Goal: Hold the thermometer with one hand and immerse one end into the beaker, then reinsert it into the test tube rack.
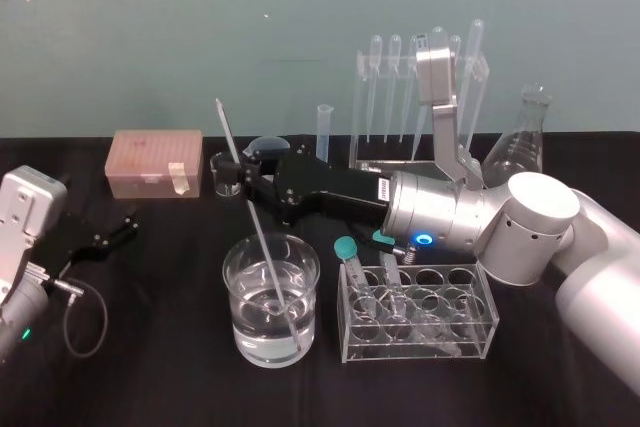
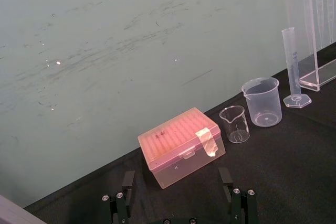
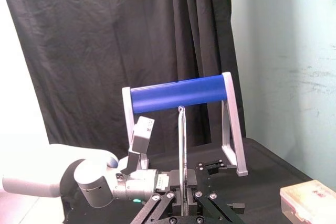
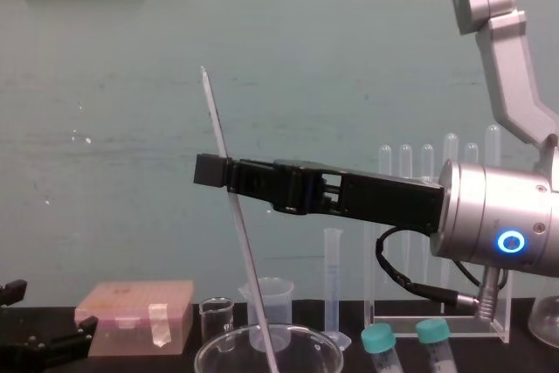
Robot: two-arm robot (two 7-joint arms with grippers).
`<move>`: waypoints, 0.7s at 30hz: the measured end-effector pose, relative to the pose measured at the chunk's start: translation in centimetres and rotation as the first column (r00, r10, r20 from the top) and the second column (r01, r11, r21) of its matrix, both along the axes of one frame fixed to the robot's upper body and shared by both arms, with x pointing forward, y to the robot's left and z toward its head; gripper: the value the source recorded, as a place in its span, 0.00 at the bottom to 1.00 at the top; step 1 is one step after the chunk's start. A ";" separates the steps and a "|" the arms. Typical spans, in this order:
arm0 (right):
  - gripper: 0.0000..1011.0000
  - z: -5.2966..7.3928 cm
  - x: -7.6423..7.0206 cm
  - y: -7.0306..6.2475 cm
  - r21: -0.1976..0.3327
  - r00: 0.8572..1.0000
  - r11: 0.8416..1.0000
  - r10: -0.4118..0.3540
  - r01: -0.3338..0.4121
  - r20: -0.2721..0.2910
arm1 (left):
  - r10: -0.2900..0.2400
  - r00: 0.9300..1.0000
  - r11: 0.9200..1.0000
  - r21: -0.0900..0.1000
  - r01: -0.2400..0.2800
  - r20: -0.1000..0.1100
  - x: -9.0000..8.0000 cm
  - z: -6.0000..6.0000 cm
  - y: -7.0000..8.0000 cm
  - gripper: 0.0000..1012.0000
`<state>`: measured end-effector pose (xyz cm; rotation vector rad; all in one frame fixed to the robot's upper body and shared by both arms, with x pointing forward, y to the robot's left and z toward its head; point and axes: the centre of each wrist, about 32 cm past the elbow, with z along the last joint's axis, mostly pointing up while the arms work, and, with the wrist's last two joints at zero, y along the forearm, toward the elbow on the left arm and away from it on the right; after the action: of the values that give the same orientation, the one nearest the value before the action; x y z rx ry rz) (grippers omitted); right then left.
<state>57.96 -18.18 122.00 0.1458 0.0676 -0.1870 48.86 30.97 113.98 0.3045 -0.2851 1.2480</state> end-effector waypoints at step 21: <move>0.06 0.0 0.1 0.0 0.001 1.000 1.000 0.000 0.000 0.001 | 0.000 1.000 1.000 0.000 0.000 0.000 0.0 0.0 0.0 1.00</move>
<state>58.03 -18.18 122.03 0.1467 0.0670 -0.1866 48.86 30.97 113.98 0.3045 -0.2851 1.2479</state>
